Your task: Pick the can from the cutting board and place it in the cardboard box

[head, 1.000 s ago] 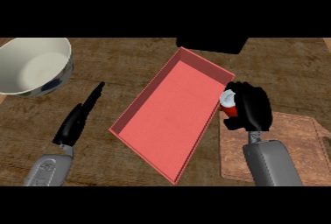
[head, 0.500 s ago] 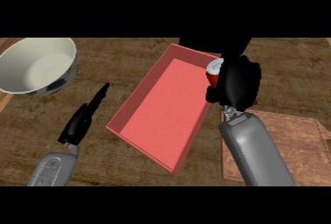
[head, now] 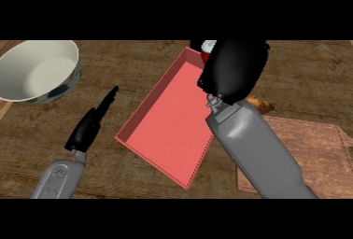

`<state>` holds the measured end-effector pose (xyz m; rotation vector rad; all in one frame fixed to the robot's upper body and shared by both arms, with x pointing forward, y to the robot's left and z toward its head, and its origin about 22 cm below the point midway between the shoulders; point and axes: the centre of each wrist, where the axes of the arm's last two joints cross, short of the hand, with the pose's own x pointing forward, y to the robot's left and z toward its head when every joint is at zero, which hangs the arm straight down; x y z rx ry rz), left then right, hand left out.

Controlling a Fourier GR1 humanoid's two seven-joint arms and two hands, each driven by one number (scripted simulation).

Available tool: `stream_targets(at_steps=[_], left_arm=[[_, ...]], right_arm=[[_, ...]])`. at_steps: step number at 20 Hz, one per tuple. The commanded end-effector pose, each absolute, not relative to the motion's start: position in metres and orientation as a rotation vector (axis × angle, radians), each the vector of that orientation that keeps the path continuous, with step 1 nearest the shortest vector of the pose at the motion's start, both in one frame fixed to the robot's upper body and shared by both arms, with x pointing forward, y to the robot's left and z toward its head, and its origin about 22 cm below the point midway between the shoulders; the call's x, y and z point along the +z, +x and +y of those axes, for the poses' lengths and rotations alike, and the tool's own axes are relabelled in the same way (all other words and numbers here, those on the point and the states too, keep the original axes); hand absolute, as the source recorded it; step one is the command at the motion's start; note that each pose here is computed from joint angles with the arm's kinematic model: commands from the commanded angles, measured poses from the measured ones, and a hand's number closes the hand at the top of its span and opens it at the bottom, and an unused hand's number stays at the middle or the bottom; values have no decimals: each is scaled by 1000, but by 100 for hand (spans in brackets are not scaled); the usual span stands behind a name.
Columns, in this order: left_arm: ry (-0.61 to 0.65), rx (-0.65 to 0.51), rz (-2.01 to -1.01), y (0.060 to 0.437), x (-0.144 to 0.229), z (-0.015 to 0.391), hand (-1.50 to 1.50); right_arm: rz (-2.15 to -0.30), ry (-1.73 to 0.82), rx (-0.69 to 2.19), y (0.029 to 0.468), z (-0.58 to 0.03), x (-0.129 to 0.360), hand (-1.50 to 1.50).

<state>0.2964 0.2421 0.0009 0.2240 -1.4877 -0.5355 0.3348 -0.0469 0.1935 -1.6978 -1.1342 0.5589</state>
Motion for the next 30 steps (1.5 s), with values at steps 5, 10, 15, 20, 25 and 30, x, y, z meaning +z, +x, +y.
stream_targets(at_steps=[5,10,15,20,25,30], left_arm=[[254,-502,-1493,297,2,262,0],[269,-474,-1484,293,-8,256,0],[256,-480,-1486,293,-7,250,0],[263,-467,-1489,290,-10,268,0],[283,-463,-1496,297,-1,266,0],[296,-467,-1476,289,-6,277,0]], right_arm=[[-813,-1701,471,339,-23,206,150],[-702,-1469,477,351,-54,173,150],[-724,-1243,525,345,-51,148,-150],[-1055,-1213,370,329,-25,163,-150],[-1326,-1141,140,327,-35,180,-150],[-1374,-1043,-51,319,-49,175,-150]])
